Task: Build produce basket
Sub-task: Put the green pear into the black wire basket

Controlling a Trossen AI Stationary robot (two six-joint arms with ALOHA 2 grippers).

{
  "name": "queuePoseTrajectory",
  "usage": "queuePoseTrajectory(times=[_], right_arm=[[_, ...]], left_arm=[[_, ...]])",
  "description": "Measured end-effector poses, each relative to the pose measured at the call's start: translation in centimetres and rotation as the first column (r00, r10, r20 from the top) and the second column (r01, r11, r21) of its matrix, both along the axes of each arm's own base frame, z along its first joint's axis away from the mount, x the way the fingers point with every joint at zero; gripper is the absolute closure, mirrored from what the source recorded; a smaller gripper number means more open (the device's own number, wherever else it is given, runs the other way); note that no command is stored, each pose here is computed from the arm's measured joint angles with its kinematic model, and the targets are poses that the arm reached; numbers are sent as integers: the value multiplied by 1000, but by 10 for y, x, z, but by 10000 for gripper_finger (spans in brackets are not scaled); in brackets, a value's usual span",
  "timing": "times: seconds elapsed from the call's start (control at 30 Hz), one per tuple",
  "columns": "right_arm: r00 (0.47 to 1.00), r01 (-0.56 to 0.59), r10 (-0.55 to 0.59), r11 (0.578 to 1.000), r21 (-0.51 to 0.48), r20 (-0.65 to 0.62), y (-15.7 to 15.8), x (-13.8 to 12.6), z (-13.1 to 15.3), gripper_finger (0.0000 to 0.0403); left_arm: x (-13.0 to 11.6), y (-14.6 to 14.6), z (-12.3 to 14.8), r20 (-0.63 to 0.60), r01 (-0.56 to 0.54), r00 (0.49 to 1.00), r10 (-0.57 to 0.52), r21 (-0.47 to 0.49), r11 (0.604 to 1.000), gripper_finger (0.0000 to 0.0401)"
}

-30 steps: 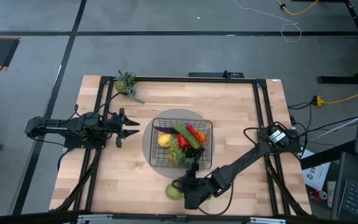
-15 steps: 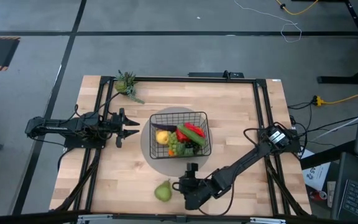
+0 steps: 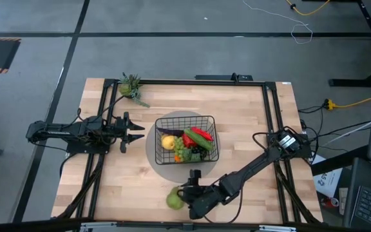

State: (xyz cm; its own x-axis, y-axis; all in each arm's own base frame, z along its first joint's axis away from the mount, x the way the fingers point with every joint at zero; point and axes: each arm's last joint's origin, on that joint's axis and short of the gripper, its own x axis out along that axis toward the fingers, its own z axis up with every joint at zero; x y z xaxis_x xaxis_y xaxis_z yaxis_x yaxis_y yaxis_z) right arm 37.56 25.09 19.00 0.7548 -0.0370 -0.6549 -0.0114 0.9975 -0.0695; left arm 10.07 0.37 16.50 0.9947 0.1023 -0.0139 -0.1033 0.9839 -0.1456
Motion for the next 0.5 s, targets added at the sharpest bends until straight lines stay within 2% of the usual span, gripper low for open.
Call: queuePoseTrajectory(times=[0.2, 0.3, 0.4, 0.5], right_arm=[[987, -149, 148, 989, 16, 66, 12, 2, 7, 171], [963, -230, 234, 972, -44, 134, 21, 2, 13, 171], [945, -263, 276, 960, -95, 174, 27, 1, 17, 171], [934, -299, 305, 952, -60, 185, 28, 1, 19, 171]], left_arm=[[0, 0, 0, 0, 0, 1000, 0, 0, 1000, 250], [0, 0, 0, 0, 1, 1000, -1, 0, 1000, 250], [0, 0, 0, 0, 0, 1000, 0, 0, 1000, 250], [0, 0, 0, 0, 0, 1000, 0, 0, 1000, 250]])
